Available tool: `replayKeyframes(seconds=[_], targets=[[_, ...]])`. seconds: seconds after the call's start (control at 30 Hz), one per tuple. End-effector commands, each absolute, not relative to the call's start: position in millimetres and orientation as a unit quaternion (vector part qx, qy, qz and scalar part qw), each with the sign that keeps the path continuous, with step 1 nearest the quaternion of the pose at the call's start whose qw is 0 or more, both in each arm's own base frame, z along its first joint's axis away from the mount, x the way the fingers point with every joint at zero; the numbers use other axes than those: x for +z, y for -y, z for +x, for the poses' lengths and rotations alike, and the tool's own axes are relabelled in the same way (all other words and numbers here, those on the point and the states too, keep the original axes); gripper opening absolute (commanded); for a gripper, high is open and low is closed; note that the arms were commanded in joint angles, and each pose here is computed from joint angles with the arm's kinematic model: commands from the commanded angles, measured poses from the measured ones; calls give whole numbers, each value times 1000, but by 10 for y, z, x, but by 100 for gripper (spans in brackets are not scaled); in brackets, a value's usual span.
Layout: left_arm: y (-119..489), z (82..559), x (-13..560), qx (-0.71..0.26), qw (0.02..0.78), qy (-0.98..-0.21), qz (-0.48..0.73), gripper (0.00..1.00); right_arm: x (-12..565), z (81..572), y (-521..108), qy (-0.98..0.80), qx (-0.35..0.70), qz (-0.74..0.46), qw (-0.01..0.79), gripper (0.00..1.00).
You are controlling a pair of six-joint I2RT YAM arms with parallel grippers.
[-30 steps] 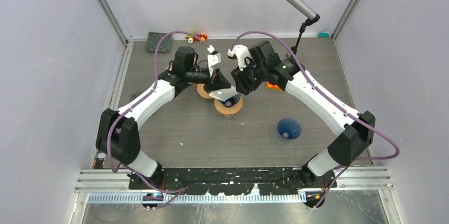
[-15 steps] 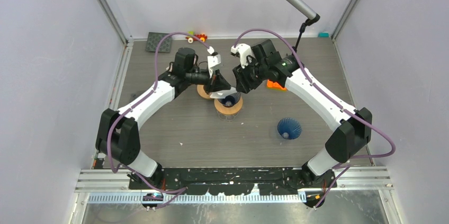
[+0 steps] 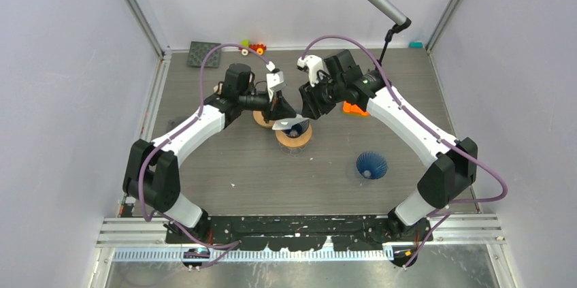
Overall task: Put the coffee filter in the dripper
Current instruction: Place the coffee filter in the coffee dripper.
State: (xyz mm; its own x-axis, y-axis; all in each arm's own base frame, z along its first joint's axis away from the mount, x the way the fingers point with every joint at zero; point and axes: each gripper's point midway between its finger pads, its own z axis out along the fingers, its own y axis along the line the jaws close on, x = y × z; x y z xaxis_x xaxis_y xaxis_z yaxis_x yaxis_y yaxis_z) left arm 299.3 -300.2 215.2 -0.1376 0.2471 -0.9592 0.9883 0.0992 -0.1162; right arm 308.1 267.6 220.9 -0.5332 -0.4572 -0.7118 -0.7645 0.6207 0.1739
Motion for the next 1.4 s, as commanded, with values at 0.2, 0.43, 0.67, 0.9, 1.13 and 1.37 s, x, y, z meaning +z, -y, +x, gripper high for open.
replayKeyframes(seconds=[0.2, 0.43, 0.67, 0.9, 1.13, 1.37], targets=[[3024, 2982, 2432, -449, 449, -589, 499, 0, 2373, 3210, -2803, -826, 259, -359, 349, 51], [3025, 2973, 2426, -453, 445, -592, 497, 0, 2358, 3240, -2826, -824, 256, -363, 352, 52], [3023, 2983, 2417, -455, 441, -602, 487, 0, 2361, 3195, -2868, -819, 256, -374, 352, 55], [3013, 3040, 2472, -446, 455, -609, 472, 0, 2342, 3153, -2887, -817, 256, -381, 351, 56], [2996, 3085, 2487, -440, 461, -624, 452, 0, 2290, 3135, -2877, -816, 236, -391, 354, 59], [2991, 3009, 2513, -449, 463, -613, 457, 0, 2274, 3275, -2800, -826, 194, -374, 374, 59]])
